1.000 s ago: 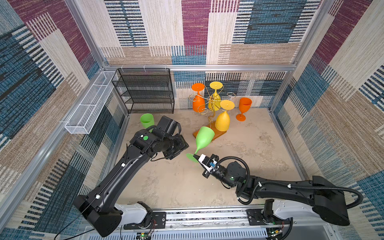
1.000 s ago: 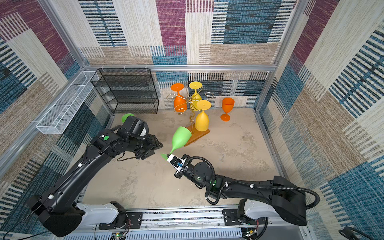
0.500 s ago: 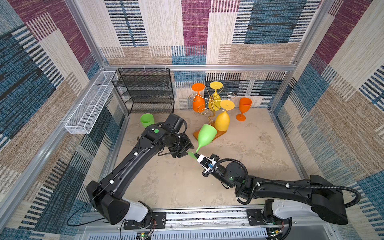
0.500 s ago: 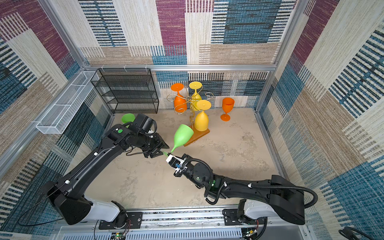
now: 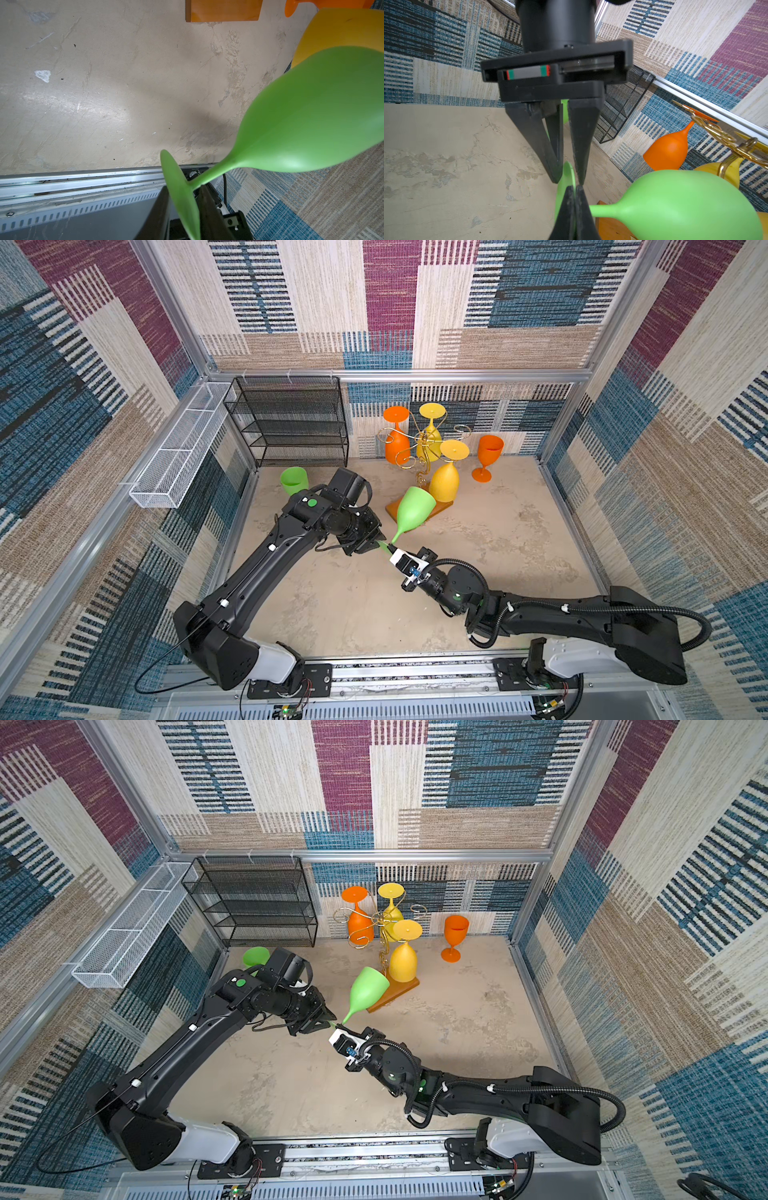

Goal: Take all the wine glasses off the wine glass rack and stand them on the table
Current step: 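Close the left gripper on the green glass's foot while the right gripper opens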

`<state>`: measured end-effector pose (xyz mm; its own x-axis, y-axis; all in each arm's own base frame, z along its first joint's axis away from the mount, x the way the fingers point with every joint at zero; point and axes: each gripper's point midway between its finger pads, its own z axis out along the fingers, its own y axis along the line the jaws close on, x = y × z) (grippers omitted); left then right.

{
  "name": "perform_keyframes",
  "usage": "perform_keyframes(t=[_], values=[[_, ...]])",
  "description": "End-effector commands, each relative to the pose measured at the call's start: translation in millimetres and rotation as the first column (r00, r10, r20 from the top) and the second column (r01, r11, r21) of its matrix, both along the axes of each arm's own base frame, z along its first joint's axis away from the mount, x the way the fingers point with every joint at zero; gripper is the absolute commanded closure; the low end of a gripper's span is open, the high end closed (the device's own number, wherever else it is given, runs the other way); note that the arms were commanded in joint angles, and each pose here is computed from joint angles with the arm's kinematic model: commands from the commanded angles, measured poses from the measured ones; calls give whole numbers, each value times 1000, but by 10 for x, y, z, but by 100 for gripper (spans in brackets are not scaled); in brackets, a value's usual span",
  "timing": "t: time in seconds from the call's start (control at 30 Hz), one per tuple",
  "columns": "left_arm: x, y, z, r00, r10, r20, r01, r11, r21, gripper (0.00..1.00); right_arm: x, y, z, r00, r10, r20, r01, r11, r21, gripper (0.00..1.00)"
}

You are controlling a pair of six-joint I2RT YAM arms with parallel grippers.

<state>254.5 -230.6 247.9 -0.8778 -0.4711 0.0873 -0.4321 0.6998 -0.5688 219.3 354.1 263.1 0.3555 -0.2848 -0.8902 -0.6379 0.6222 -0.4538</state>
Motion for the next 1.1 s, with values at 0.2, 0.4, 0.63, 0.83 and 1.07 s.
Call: perform_keyframes(t=[0.2, 0.4, 0.63, 0.83, 1.07], values=[[29, 5, 17, 999, 36, -12, -36, 999, -40, 81, 51, 35, 155, 998, -23, 51, 23, 1000, 3, 100], [39, 40, -38, 998, 56, -32, -58, 996, -63, 96, 68, 66, 197, 998, -25, 56, 26, 1000, -11, 100], [103, 159, -111, 993, 110, -39, -113, 990, -84, 100, 60, 89, 274, 1000, -14, 22, 14, 1000, 9, 78], [157, 229, -168, 991, 127, -39, -131, 987, -96, 100, 3, 27, 360, 999, 11, -33, -8, 997, 79, 50], [223, 334, -118, 991, 131, 32, -127, 988, -92, 100, -36, -220, 328, 985, 18, -170, 14, 983, 184, 31]])
